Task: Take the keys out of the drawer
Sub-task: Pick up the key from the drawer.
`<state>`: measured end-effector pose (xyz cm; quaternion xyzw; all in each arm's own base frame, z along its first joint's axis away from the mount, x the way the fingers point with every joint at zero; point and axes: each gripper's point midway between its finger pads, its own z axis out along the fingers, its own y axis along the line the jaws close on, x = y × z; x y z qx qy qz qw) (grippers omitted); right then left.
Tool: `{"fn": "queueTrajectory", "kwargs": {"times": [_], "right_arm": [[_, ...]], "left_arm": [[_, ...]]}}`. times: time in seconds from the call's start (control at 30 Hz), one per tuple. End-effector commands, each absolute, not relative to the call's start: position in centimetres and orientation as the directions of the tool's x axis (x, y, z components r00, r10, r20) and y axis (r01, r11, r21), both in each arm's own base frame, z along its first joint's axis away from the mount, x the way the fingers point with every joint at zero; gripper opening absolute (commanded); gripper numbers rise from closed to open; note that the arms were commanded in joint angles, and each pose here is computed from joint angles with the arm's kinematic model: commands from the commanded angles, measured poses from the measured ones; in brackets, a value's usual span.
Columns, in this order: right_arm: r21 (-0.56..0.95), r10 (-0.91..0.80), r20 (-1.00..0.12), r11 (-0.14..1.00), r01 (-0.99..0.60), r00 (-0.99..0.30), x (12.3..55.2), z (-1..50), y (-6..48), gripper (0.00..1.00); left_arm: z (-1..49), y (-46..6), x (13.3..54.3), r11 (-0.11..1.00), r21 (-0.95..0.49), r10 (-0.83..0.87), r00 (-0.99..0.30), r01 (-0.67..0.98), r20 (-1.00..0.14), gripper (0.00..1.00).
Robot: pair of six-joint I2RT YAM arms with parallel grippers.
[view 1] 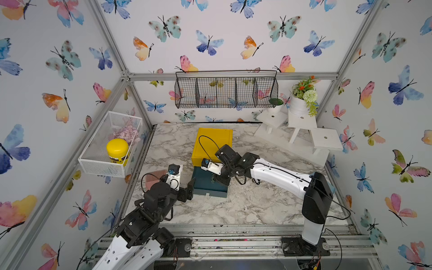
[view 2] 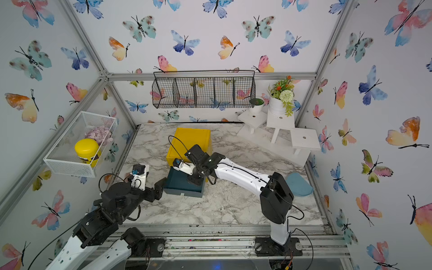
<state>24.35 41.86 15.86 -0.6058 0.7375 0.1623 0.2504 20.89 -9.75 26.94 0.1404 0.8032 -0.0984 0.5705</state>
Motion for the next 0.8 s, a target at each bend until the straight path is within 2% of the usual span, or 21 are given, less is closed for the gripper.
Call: {"fn": "queueTrajectory", "kwargs": {"times": [0.0,0.43,0.77], "right_arm": [[-0.069,-0.816,-0.564,0.197,-0.978,-0.125,24.5,15.2,42.5,0.25],[-0.073,-0.850,-0.506,0.211,-0.975,-0.146,25.2,12.8,42.6,0.24],[-0.093,-0.847,-0.513,0.213,-0.973,-0.136,26.1,12.1,43.5,0.23]], "left_arm": [[28.1,-10.1,20.4,0.926,0.005,0.109,-0.252,0.378,-0.962,0.88],[27.2,-11.6,20.5,0.893,0.023,0.161,-0.272,0.449,-0.949,0.88],[27.2,-12.3,20.6,0.879,0.038,0.185,-0.265,0.476,-0.946,0.88]]}}
